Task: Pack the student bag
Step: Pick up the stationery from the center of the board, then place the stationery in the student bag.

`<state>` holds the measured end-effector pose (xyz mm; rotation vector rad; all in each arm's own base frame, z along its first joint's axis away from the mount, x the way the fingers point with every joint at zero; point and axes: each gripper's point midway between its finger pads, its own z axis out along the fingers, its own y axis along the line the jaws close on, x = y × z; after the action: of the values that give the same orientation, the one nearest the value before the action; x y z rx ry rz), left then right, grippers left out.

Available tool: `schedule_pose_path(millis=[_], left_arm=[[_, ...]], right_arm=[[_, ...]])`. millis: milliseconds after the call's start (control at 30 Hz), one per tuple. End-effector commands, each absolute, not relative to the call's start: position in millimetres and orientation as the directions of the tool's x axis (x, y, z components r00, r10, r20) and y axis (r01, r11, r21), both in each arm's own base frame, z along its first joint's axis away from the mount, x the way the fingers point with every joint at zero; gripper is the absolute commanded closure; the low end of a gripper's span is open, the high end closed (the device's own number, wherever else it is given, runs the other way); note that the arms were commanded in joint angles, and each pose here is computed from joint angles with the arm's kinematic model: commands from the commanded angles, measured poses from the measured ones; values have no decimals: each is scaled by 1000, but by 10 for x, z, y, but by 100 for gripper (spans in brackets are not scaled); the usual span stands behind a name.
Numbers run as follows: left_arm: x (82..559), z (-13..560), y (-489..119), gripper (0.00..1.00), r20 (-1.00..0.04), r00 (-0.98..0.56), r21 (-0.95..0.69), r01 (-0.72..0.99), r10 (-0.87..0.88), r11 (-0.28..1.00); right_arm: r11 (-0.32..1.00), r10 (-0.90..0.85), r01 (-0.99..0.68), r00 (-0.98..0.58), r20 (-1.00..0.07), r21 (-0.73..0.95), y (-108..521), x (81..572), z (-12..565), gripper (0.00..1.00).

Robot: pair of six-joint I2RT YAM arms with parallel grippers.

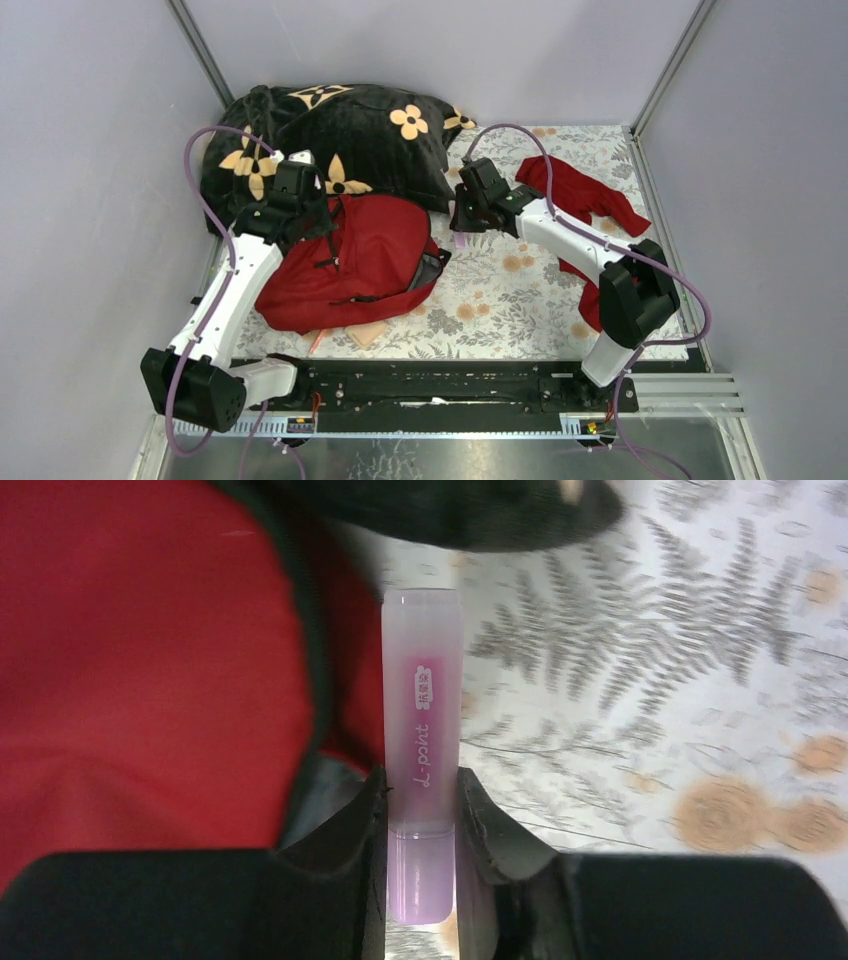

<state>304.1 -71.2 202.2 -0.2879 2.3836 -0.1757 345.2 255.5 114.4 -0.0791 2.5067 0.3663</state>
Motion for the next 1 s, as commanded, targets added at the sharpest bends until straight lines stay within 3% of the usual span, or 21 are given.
schedule_pose_path(millis=[0, 267, 467, 967], left_arm=[[3174, 2280, -746, 100, -698, -643, -296, -140, -315, 945], [3163, 2255, -768, 100, -681, -640, -354, -137, -355, 925], [3162, 2261, -809, 100, -671, -636, -398, -126, -382, 909], [3174, 2282, -843, 100, -669, -625, -443, -100, -402, 891]], right_arm=[[830, 90, -281, -785, -613, 482, 3198, 3427, 1893, 100], [616, 21, -468, -794, -607, 634, 4384, 3216, 2375, 100], [499, -56, -494, -838, -542, 712, 4886, 3011, 2369, 100], [518, -182, -403, -914, -363, 755, 5030, 2628, 1667, 100]])
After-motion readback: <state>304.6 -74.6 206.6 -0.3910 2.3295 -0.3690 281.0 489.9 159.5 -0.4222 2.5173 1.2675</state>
